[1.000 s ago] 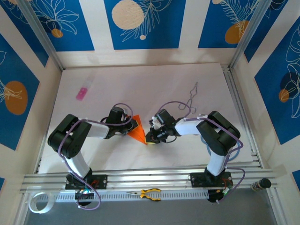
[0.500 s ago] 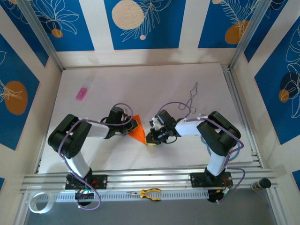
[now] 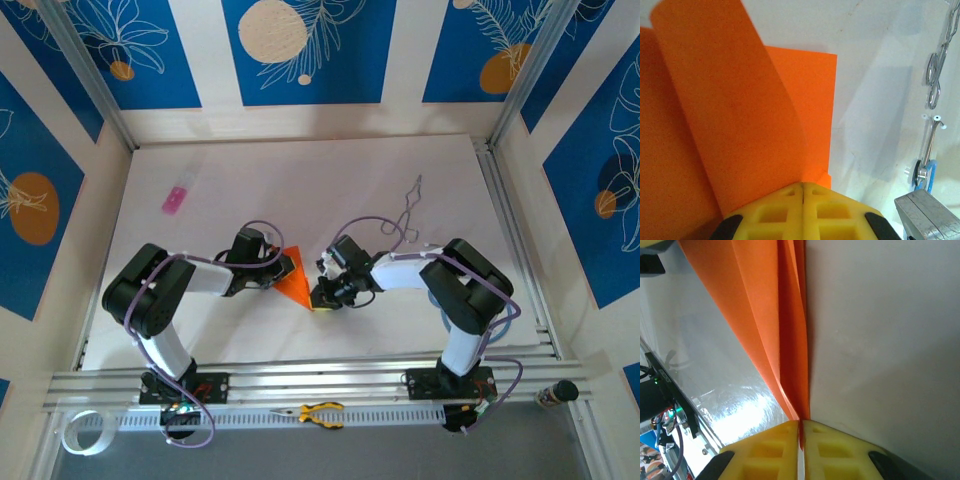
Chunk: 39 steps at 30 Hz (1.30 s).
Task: Fold a paper plane with a square sheet of paper (pick it up from the middle)
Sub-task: Fourth fold the wing at the center of the table.
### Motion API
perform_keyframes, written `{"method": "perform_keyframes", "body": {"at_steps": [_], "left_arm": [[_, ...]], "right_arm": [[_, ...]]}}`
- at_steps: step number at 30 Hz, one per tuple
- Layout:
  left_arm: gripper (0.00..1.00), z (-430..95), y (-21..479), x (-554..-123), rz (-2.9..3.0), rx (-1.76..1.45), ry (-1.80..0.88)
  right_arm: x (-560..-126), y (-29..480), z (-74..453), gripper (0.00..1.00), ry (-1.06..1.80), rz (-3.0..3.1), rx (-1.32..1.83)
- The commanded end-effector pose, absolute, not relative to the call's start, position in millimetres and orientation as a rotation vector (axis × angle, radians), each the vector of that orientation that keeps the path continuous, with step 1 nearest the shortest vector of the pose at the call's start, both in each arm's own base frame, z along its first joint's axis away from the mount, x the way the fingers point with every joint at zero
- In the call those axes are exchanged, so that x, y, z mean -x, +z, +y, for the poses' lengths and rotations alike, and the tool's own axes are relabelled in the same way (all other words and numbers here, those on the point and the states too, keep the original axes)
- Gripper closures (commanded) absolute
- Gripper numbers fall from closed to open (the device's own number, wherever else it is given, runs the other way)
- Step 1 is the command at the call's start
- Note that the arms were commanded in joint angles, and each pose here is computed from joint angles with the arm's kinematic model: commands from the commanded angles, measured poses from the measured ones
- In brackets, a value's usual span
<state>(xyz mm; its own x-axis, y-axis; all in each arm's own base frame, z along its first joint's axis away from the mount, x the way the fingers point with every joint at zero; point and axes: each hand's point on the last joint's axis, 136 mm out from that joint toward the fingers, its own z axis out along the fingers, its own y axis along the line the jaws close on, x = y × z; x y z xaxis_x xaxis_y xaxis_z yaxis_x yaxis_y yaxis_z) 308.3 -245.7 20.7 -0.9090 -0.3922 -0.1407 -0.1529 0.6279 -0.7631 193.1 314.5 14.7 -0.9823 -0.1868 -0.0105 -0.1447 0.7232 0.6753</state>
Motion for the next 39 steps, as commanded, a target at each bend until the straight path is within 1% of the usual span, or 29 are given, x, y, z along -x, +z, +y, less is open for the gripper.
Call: {"method": "perform_keyframes", "body": {"at_steps": [1,10,16,21,25,26,29,31,34,39], "left_arm": [[1.00,-231.7,-13.1,-286.2,2.690,0.503,-1.049],[1.00,-230.5,-13.9,-285.0,2.694,0.509,-1.041],[1.00,-230.2,-15.2,-284.8,2.699,0.513,-1.035],[1.00,-229.9,-14.9,-284.3,2.698,0.507,-1.035],[1.00,-230.0,-13.9,-284.1,2.696,0.503,-1.038],[1.00,-229.8,-13.8,-284.2,2.695,0.505,-1.036],[1.00,-230.0,-13.9,-283.8,2.696,0.503,-1.038],[1.00,-229.6,-14.1,-283.1,2.698,0.503,-1.038],[1.00,-228.9,-14.9,-282.0,2.699,0.504,-1.037],[1.00,-228.8,-16.0,-281.2,2.700,0.506,-1.039]], "right_arm": [[-175.1,3.7,297.8,0.88,-0.997,-2.827,-0.235],[-168.7,1.9,292.0,0.90,-0.956,-2.829,-0.264],[-164.4,0.3,289.3,0.88,-0.931,-2.827,-0.310],[-173.4,17.6,294.0,0.87,-0.961,-2.869,-0.334],[-191.4,52.6,304.2,0.85,-1.120,-2.918,-0.329],[-196.9,62.4,306.9,0.86,-1.185,-2.925,-0.325],[-211.2,82.5,319.9,0.92,-1.392,-2.879,-0.311],[-217.3,88.3,331.8,0.97,-1.471,-2.815,-0.313],[-224.7,83.3,347.7,1.00,-1.461,-2.787,-0.301],[-232.9,64.7,361.5,1.00,-1.394,-2.781,-0.240]]}}
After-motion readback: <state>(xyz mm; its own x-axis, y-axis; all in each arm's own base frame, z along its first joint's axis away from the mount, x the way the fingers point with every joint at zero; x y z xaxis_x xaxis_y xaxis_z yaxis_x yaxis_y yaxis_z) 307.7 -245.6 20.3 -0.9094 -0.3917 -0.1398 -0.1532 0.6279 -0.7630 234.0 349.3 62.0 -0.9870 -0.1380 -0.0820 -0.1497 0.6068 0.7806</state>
